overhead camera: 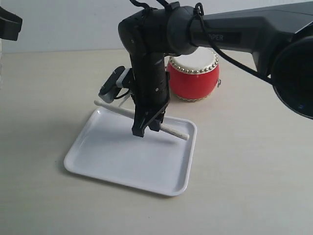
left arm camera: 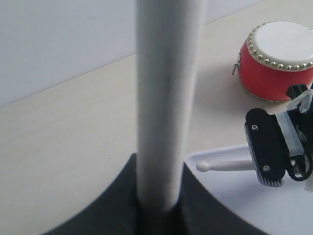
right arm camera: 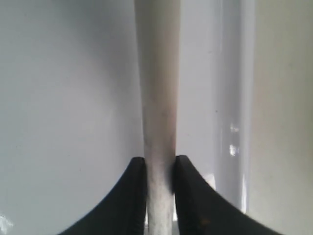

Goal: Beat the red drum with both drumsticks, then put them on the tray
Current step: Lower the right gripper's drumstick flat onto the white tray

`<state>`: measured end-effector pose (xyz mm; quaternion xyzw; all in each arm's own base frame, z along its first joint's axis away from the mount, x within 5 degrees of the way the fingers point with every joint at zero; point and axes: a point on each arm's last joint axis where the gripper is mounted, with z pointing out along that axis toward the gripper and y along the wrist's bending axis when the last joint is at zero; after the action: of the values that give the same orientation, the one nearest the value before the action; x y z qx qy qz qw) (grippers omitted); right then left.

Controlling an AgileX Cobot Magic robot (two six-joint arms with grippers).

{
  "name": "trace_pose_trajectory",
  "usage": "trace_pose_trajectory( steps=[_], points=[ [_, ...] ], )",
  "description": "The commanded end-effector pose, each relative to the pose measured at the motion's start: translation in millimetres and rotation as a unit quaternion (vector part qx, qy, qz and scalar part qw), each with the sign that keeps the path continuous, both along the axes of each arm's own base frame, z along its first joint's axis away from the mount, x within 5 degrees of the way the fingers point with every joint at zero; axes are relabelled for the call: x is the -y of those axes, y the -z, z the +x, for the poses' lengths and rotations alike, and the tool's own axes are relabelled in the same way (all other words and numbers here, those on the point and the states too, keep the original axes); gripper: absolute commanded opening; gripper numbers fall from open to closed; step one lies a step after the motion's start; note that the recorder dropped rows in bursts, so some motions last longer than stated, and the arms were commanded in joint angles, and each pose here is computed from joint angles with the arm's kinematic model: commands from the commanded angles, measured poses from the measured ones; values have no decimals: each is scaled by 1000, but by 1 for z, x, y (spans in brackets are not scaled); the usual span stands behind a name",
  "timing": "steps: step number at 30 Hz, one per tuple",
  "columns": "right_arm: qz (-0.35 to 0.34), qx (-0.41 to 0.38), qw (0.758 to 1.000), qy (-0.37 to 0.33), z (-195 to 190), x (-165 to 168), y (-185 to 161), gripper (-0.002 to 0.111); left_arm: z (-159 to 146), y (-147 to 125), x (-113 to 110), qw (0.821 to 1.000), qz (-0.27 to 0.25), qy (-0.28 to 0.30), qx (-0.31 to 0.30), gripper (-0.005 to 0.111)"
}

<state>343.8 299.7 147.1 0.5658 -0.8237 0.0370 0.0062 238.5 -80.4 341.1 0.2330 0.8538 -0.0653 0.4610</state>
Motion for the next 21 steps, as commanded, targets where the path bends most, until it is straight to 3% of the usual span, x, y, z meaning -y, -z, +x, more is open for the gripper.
trace_pose_trajectory(
  steps=[1,5,15,19,21],
  points=[
    [-9,-3,1000,-1,1,-1,9,0,0,-1,-1,1000,-5,-4,8,0],
    [-19,-16,1000,-1,1,-1,24,0,0,-1,-1,1000,-9,-4,7,0],
    [-9,-10,1000,0,2,-3,25,0,0,-1,0,1000,-13,-5,6,0],
    [-8,-9,1000,4,2,-3,25,9,0,-1,0,1000,-13,-5,6,0],
    [-6,-6,1000,13,3,-3,25,20,0,-1,0,1000,-13,-5,6,0]
  ],
)
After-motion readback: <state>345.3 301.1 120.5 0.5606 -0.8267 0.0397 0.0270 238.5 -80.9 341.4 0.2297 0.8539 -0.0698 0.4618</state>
